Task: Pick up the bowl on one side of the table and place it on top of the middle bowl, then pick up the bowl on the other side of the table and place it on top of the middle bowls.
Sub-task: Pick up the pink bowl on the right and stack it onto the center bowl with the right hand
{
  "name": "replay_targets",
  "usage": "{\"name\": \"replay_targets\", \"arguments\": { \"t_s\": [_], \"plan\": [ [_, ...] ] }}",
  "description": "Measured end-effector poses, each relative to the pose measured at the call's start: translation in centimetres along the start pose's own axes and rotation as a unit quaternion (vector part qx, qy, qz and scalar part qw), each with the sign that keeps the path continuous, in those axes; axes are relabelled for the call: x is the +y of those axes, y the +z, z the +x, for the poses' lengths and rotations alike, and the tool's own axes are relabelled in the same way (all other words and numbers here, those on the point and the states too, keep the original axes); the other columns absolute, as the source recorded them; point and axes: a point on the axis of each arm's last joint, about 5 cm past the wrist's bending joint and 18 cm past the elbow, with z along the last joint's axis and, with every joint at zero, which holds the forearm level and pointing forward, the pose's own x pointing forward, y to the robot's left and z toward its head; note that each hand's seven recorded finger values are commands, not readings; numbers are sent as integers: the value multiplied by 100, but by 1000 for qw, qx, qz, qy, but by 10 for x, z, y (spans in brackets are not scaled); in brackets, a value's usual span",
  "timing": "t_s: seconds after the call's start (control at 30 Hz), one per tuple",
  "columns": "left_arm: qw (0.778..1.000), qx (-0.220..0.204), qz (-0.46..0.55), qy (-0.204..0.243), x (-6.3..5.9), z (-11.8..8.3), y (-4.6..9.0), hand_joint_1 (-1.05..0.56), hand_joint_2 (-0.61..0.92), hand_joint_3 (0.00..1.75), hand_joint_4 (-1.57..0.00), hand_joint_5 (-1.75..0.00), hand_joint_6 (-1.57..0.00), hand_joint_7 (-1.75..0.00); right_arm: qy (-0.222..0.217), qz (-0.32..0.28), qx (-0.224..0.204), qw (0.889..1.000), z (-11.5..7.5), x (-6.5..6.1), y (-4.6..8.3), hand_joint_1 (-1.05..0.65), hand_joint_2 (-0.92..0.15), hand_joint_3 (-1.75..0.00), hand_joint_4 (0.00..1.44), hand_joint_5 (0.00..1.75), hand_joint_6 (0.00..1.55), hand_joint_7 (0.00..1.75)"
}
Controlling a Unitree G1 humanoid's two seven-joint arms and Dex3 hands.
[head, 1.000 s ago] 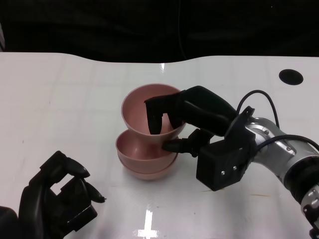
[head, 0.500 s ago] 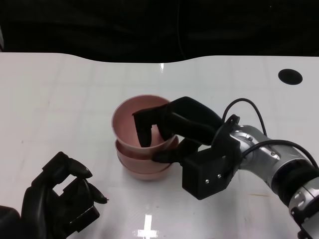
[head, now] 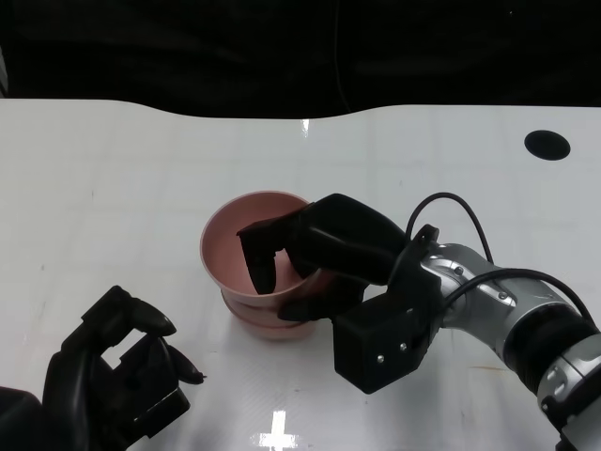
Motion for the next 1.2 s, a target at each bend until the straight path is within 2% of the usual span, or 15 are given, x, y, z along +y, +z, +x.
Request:
{"name": "replay_targets", "arguments": {
  "t_s": [0.33,0.67,1.2],
  "plan": [
    [1000,-1,-2,1,0,0,0,7,53,143,-79,-175,-65,-175,0,0,2,1000,0,0,0,-17,-69,-81,86,175,68,175],
    [1000,-1,-2,3,1,0,0,7,55,141,-79,-175,-64,-175,2,6,25,1000,-5,4,-5,-22,-73,-77,83,175,66,175],
    [1000,-2,-7,2,1,0,0,8,57,140,-80,-175,-64,-175,-4,5,46,999,-5,6,-8,-20,-75,-71,85,175,67,175]
  ]
}}
